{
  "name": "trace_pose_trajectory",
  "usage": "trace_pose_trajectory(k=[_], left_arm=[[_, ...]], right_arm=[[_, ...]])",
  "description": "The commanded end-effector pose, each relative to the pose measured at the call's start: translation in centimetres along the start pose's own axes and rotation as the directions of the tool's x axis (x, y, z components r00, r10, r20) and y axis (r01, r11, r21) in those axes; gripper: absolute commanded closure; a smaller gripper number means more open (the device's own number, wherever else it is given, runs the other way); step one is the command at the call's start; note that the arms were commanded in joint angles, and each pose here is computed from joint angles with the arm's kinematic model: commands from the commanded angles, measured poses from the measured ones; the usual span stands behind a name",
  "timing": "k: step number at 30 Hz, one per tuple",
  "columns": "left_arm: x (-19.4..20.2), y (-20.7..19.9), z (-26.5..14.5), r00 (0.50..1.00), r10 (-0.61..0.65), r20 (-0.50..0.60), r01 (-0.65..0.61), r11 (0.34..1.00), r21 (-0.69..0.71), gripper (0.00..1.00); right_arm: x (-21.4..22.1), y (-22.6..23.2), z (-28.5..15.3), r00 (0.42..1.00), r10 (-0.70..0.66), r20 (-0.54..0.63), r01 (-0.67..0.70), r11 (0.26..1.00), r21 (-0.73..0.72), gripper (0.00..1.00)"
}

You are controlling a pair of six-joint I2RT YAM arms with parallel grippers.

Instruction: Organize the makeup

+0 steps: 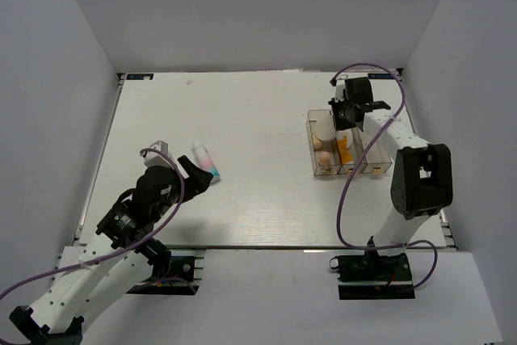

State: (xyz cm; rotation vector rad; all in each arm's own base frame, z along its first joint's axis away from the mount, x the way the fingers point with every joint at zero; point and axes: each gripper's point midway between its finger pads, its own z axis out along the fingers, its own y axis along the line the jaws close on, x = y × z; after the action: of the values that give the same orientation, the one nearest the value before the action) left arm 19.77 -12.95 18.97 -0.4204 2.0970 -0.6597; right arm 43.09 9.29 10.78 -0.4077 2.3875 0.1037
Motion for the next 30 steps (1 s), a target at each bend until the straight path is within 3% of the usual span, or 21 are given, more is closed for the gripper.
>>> trace_pose_trajectory(k=[1,3,4,5,9,14,21,24,25,26,27,29,30], left_arm=[[0.0,-0.3,-0.3,1.0,0.003,0.0,-0.003,1.0,0.017,0.17],[0.1,-0.2,-0.1,1.0,0.005,-0.006,-0.005,1.0,0.012,0.17],[0.0,-0.2,-0.2,1.0,0.005,-0.004,-0.005,1.0,0.012,0.17],[0.0,-0.3,-0.1,1.0,0.007,-0.005,-0.007,1.0,0.011,0.17],[0.0,-0.2,-0.1,1.0,0.007,-0.005,-0.007,1.0,0.004,0.17],[0.0,0.0,-0.1,1.0,-0.001,-0.003,0.001,1.0,0.002,0.17],[-0.1,-0.1,-0.3,1.0,-0.002,0.003,0.002,1.0,0.003,0.17],[-0.7,0.0,-0.6,1.0,-0.002,0.022,0.003,1.0,-0.011,0.17],[-0.9,0.0,-0.8,1.0,-0.004,0.03,0.004,1.0,-0.012,0.17],[-1.4,0.2,-1.1,0.999,-0.009,0.051,0.01,1.0,-0.019,0.17],[-1.7,0.2,-1.3,0.998,-0.013,0.065,0.014,1.0,-0.019,0.19],[-2.2,0.4,-1.8,0.996,-0.016,0.089,0.019,0.999,-0.026,0.31],[-3.1,0.4,-2.4,0.992,-0.023,0.127,0.027,0.999,-0.029,0.41]], right_arm=[[-2.5,0.3,0.0,0.998,-0.011,0.062,0.013,0.999,-0.033,1.0],[-2.5,0.4,0.4,0.998,-0.01,0.058,0.012,0.999,-0.043,1.0],[-2.5,0.6,0.5,0.998,-0.012,0.054,0.015,0.999,-0.051,0.92],[-2.5,0.7,0.5,0.998,-0.015,0.054,0.018,0.998,-0.06,0.69],[-2.6,0.2,0.2,0.998,-0.025,0.056,0.027,0.999,-0.037,0.39],[-3.1,-0.9,-0.8,0.996,-0.049,0.074,0.049,0.999,0.005,0.3],[-4.7,-1.6,-2.5,0.989,-0.073,0.131,0.068,0.997,0.045,0.3],[-7.2,0.0,-4.7,0.956,-0.161,0.245,0.172,0.985,-0.025,0.37],[-7.4,2.6,-5.4,0.933,-0.201,0.297,0.254,0.955,-0.152,0.4],[-7.9,3.9,-6.7,0.885,-0.286,0.366,0.375,0.906,-0.198,0.51],[-7.6,7.8,-8.2,0.843,-0.287,0.456,0.473,0.8,-0.371,0.6],[-6.5,11.2,-9.4,0.807,-0.29,0.515,0.552,0.68,-0.482,0.81],[-5.8,13.9,-10.3,0.788,-0.277,0.55,0.591,0.59,-0.55,0.85]])
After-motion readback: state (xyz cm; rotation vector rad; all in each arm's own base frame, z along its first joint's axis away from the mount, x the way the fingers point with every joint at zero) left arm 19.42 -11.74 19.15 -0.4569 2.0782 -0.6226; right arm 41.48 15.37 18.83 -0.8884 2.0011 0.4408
